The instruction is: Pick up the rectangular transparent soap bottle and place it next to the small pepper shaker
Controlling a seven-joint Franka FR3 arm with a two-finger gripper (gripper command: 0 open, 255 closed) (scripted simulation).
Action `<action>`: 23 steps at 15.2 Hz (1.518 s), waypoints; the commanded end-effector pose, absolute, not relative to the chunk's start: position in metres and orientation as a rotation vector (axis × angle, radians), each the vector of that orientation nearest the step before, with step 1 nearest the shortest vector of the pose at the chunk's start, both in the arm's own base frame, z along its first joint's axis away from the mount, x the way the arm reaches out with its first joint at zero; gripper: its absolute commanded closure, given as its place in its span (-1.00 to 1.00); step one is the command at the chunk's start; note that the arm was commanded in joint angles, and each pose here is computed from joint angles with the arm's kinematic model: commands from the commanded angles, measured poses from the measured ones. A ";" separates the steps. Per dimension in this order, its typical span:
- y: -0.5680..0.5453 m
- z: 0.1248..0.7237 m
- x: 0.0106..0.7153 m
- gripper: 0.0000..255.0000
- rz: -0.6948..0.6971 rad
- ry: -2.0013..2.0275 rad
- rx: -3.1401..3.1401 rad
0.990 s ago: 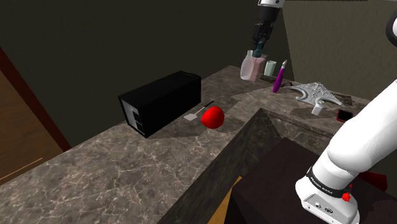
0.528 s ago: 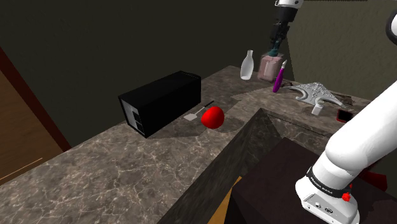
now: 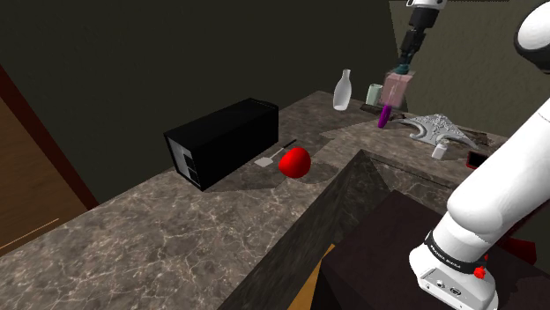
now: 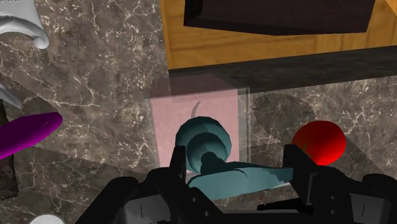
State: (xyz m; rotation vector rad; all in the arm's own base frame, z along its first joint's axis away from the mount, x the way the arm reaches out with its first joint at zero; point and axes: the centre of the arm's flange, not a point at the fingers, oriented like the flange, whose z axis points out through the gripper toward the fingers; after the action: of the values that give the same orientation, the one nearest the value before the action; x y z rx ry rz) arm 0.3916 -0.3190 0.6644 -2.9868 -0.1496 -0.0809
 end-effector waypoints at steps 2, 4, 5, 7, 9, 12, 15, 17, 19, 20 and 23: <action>-0.354 0.663 0.373 1.00 -0.081 -0.153 -2.987; -0.378 0.663 0.363 1.00 -0.081 -0.153 -2.987; -0.390 0.663 0.357 1.00 -0.081 -0.153 -2.987; -0.414 0.663 0.346 1.00 -0.081 -0.153 -2.987; -0.438 0.664 0.335 1.00 -0.081 -0.153 -2.987; -0.474 0.664 0.319 1.00 -0.081 -0.153 -2.987; -0.511 0.664 0.302 1.00 -0.081 -0.153 -2.987; -0.535 0.664 0.291 1.00 -0.081 -0.153 -2.987; -0.554 0.664 0.283 1.00 -0.081 -0.153 -2.987; -0.554 0.659 0.283 1.00 -0.081 -0.153 -2.987; -0.554 0.643 0.283 1.00 -0.081 -0.153 -2.987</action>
State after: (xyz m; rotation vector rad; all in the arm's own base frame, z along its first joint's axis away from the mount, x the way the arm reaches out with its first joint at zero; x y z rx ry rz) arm 0.2823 -0.5532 0.6476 -2.9862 -0.1521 -0.0809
